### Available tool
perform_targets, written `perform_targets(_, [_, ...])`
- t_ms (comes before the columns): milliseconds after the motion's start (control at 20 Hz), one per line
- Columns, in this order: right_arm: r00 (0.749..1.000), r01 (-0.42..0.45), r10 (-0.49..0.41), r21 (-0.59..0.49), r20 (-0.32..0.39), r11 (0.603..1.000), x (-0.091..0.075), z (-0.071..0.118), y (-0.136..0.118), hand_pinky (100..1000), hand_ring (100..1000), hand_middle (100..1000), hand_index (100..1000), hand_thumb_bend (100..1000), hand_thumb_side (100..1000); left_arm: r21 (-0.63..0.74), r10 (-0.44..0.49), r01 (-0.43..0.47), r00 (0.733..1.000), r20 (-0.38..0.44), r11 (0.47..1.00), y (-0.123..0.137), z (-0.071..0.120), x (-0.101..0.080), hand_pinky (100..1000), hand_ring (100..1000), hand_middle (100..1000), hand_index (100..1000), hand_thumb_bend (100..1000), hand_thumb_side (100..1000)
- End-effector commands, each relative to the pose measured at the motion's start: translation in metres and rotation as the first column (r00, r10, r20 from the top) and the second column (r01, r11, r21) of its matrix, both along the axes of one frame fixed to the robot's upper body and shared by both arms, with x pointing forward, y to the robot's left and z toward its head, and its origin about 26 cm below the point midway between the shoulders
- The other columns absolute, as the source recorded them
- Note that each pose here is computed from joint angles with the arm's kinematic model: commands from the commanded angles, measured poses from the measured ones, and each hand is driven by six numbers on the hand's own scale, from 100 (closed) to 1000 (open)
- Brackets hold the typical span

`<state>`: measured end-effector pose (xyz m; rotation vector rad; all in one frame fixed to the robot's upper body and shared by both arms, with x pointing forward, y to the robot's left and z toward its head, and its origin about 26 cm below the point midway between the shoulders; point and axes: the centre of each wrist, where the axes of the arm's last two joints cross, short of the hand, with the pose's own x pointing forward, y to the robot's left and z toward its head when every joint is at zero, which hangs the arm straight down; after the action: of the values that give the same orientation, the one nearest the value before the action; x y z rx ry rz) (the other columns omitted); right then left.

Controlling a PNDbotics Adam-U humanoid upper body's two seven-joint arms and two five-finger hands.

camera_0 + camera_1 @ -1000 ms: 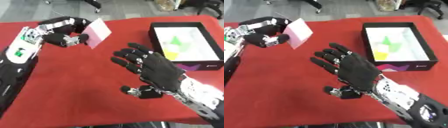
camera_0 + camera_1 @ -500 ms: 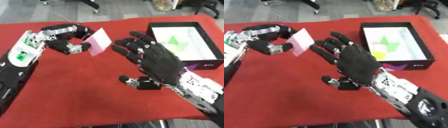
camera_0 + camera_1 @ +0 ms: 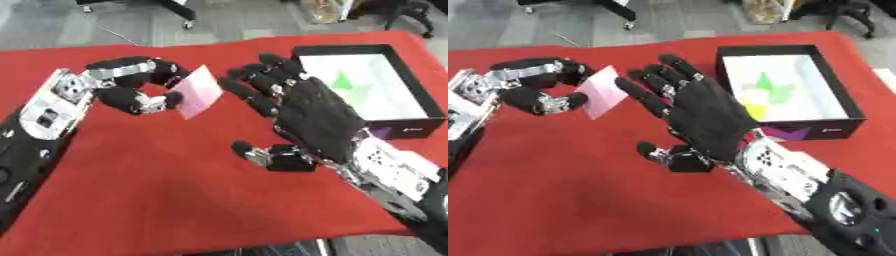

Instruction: Pick up the objects with one hand, pass them to the other hand, and then place them into the box on the other side of the table.

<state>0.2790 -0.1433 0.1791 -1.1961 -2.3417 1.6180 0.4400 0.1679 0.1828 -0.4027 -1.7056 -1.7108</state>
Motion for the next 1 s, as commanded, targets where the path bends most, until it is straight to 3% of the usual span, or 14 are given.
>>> perform_targets(50, [1.0,-0.016,0.016,0.008,0.02,1.0,-0.001,0.012,0.0,896,822,842,973,465,394,0.065,-0.152,0.146,0.982,0.112,0.987,-0.011,0.014,-0.001,742,518,449,644,100,597])
perform_targets(550, [0.999,-0.02,0.02,-0.001,-0.032,1.0,-0.001,0.012,0.002,889,835,831,969,467,389,0.089,-0.218,0.206,0.962,0.167,0.975,-0.024,0.013,-0.003,751,524,454,649,100,600])
perform_targets(1000, [0.997,0.016,-0.02,-0.06,-0.07,0.998,-0.001,0.013,0.002,908,844,848,972,460,386,0.09,-0.242,0.23,0.957,0.16,0.969,-0.032,0.013,-0.007,752,524,454,649,100,613])
